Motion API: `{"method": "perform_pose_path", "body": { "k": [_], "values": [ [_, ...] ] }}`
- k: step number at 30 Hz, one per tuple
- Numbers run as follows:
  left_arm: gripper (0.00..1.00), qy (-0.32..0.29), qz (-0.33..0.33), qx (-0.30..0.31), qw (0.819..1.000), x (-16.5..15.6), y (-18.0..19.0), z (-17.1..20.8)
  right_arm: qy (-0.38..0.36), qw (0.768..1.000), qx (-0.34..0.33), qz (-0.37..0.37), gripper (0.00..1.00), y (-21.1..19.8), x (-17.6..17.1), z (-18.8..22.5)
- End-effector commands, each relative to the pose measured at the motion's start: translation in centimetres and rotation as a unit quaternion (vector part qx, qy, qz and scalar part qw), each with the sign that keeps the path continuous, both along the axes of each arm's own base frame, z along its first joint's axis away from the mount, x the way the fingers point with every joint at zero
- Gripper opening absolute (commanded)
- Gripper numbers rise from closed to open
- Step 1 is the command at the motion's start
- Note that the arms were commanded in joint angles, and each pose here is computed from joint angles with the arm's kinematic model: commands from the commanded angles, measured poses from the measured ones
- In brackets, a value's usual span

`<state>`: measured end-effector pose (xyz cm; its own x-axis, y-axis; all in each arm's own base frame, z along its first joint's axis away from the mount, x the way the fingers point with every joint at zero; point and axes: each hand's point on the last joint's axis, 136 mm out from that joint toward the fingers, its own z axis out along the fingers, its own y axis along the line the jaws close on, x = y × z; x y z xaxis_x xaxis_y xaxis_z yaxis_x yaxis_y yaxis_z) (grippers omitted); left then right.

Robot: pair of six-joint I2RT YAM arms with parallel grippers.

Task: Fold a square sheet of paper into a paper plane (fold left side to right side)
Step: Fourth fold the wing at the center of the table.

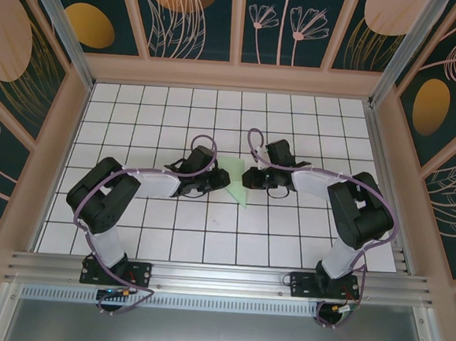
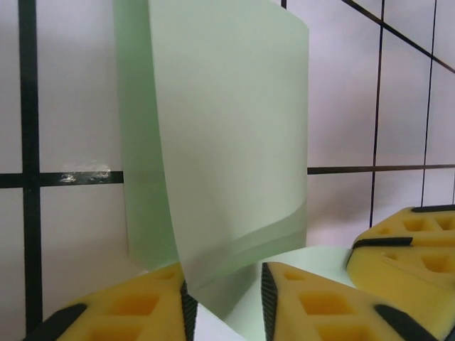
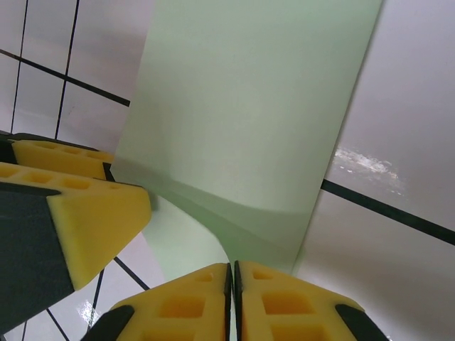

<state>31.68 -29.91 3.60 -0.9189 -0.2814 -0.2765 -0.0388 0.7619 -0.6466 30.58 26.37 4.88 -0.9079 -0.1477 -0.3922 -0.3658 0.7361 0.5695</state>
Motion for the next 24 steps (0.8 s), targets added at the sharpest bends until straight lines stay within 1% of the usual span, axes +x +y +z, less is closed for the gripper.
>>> {"method": "perform_pose_path", "body": {
  "k": [1,2,5,7,9,13,16,19,24],
  "values": [
    [0.25,-0.017,0.001,-0.021,1.0,1.1,-0.8,1.3,-0.001,1.0,0.001,0.0,0.18,-0.1,0.1,-0.1],
    [0.22,-0.017,0.0,-0.021,1.0,1.1,-0.8,1.4,-0.007,1.0,-0.003,-0.007,0.2,-0.3,0.3,0.1],
    [0.15,-0.016,0.005,-0.023,1.0,1.1,-0.8,1.5,-0.039,0.998,-0.018,-0.036,0.33,-1.4,1.1,1.4],
    [0.13,-0.017,0.009,-0.027,0.999,1.1,-0.7,1.7,-0.06,0.997,-0.025,-0.049,0.4,-2.0,1.2,2.4],
    [0.12,-0.018,0.01,-0.03,0.999,1.1,-0.7,2.0,-0.076,0.995,-0.029,-0.056,0.43,-2.6,1.0,3.2],
    [0.12,-0.021,0.012,-0.036,0.999,1.1,-0.8,2.7,-0.1,0.992,-0.039,-0.061,0.45,-3.1,-0.7,3.8],
    [0.12,-0.022,0.011,-0.042,0.999,1.1,-0.8,3.1,-0.121,0.99,-0.049,-0.056,0.48,-2.4,-2.7,3.5],
    [0.12,-0.022,0.013,-0.046,0.999,1.0,-0.9,3.4,-0.139,0.987,-0.057,-0.055,0.5,-1.9,-4.0,3.1],
    [0.12,-0.019,0.011,-0.057,0.998,1.0,-1.2,3.8,-0.154,0.985,-0.067,-0.044,0.52,-0.7,-4.6,2.6]
  ]
}}
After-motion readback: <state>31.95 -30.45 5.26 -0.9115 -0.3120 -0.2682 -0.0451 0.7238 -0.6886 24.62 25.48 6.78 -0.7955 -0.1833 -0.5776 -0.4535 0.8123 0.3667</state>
